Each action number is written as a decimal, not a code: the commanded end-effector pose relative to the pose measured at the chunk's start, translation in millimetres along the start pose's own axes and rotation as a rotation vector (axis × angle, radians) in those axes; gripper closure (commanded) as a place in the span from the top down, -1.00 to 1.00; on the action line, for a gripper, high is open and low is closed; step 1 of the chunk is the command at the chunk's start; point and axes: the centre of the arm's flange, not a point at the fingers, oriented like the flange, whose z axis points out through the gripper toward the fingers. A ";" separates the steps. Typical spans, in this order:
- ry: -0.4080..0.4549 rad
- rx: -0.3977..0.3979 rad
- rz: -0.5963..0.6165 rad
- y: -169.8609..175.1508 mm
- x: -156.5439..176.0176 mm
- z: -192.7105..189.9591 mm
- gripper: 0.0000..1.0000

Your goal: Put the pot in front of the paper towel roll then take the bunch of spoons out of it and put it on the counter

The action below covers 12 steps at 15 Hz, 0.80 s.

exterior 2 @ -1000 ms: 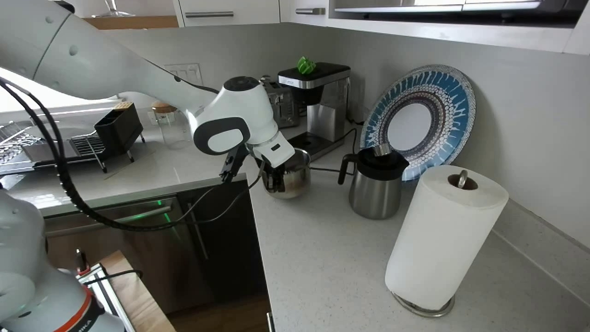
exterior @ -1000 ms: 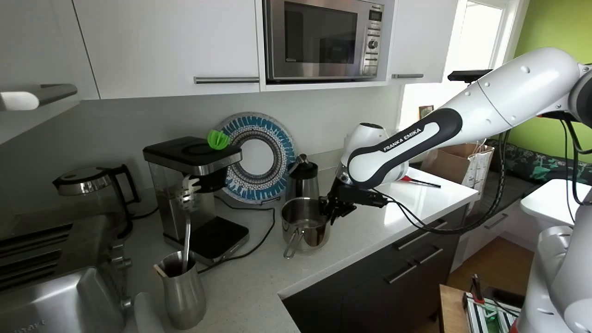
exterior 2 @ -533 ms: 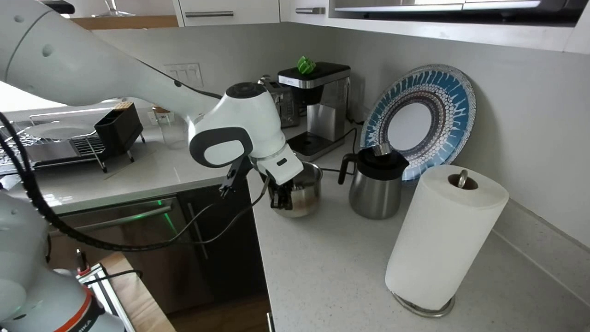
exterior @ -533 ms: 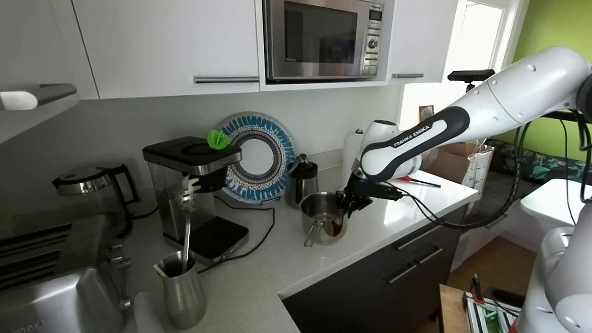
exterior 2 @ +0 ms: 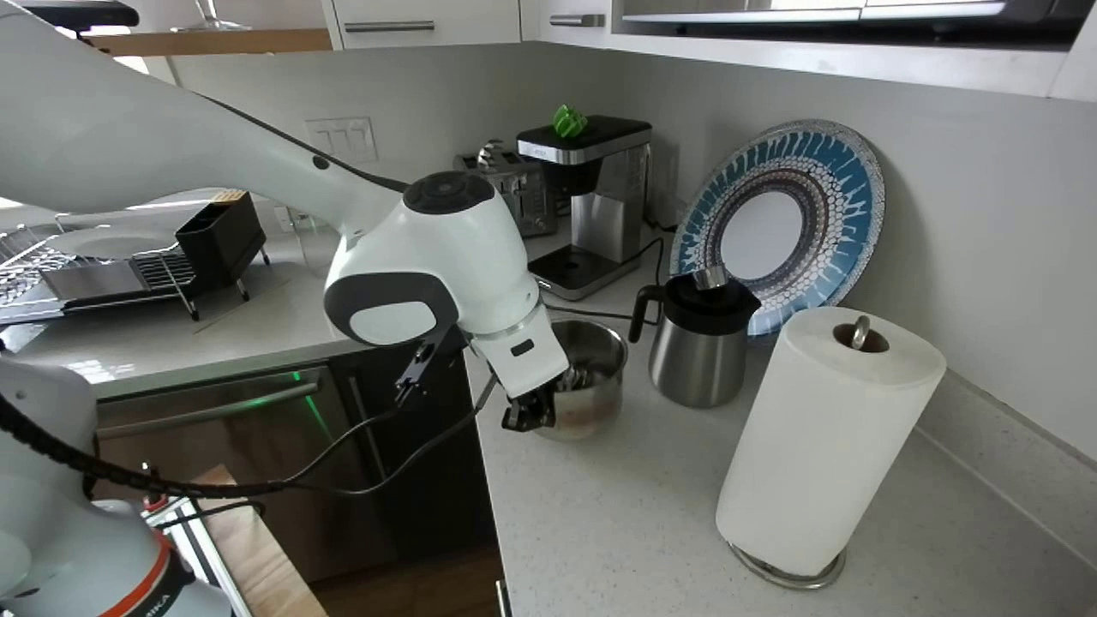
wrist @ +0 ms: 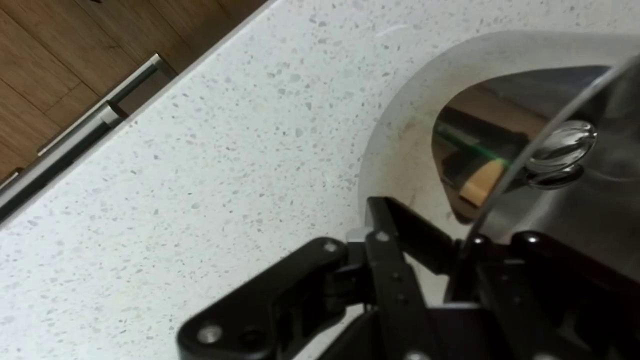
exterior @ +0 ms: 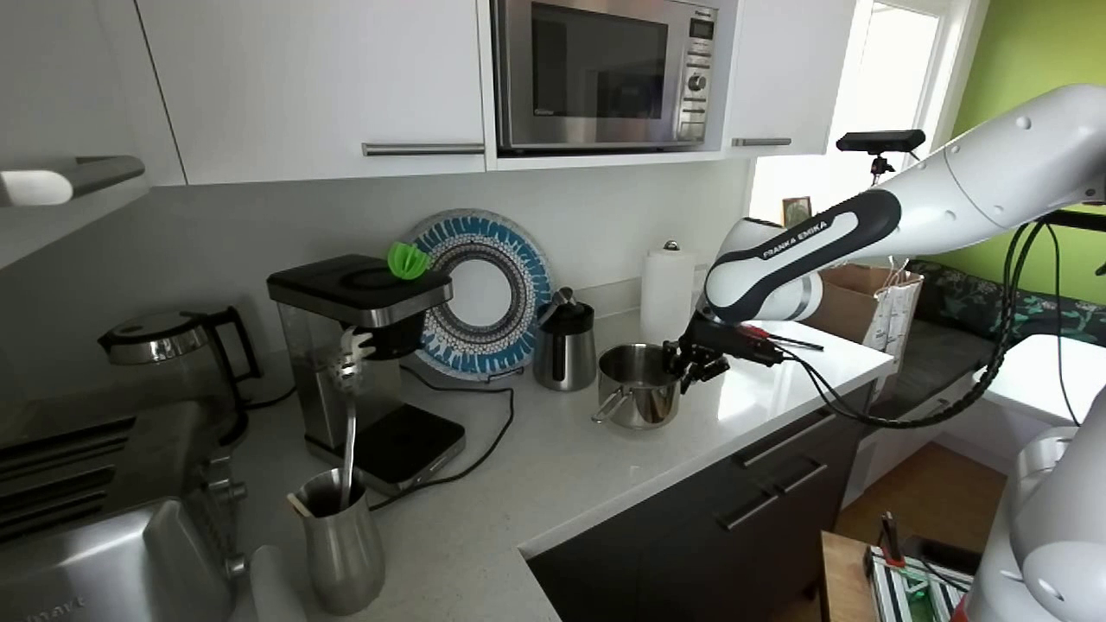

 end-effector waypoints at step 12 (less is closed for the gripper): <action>0.074 0.027 0.264 63.3 78.5 3.8 -0.96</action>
